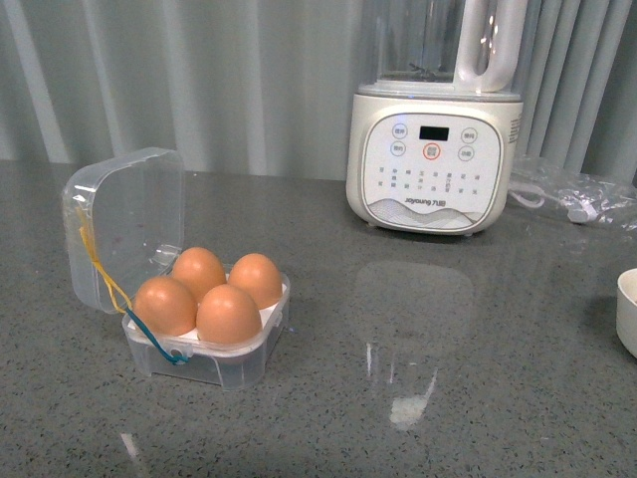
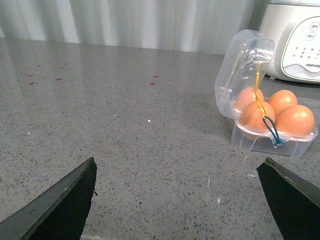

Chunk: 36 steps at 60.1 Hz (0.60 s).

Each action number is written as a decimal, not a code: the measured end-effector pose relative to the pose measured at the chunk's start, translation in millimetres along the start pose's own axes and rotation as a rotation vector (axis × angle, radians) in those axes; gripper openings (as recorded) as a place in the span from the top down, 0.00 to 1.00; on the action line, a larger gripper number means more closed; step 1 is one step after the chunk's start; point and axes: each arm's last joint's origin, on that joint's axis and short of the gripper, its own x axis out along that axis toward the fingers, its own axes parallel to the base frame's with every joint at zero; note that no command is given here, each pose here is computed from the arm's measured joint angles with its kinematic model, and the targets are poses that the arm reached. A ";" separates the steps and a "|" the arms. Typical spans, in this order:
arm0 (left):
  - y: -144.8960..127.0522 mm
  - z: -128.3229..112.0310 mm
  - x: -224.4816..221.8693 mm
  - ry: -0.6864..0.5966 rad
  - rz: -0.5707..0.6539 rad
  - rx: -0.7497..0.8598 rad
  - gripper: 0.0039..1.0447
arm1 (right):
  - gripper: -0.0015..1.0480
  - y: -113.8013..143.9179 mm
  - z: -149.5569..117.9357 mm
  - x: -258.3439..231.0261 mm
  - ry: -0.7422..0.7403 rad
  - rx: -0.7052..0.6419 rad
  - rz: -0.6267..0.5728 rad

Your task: Put egg into box

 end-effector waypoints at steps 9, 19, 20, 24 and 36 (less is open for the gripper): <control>-1.8 -8.0 3.6 0.434 0.218 0.082 0.06 | 0.07 0.0 0.0 0.0 0.000 0.000 0.000; 0.0 -1.5 10.6 0.410 0.206 0.051 0.06 | 0.07 0.0 0.0 0.0 0.000 0.000 0.000; 0.7 1.2 12.1 0.399 0.202 0.041 0.06 | 0.07 0.0 0.0 0.0 0.000 0.000 0.000; 3.4 8.5 18.1 0.368 0.196 0.022 0.06 | 0.07 0.0 -0.1 0.0 0.001 0.000 0.000; 17.0 30.8 45.6 0.287 0.163 -0.023 0.06 | 0.07 0.0 0.0 0.0 0.000 0.000 0.000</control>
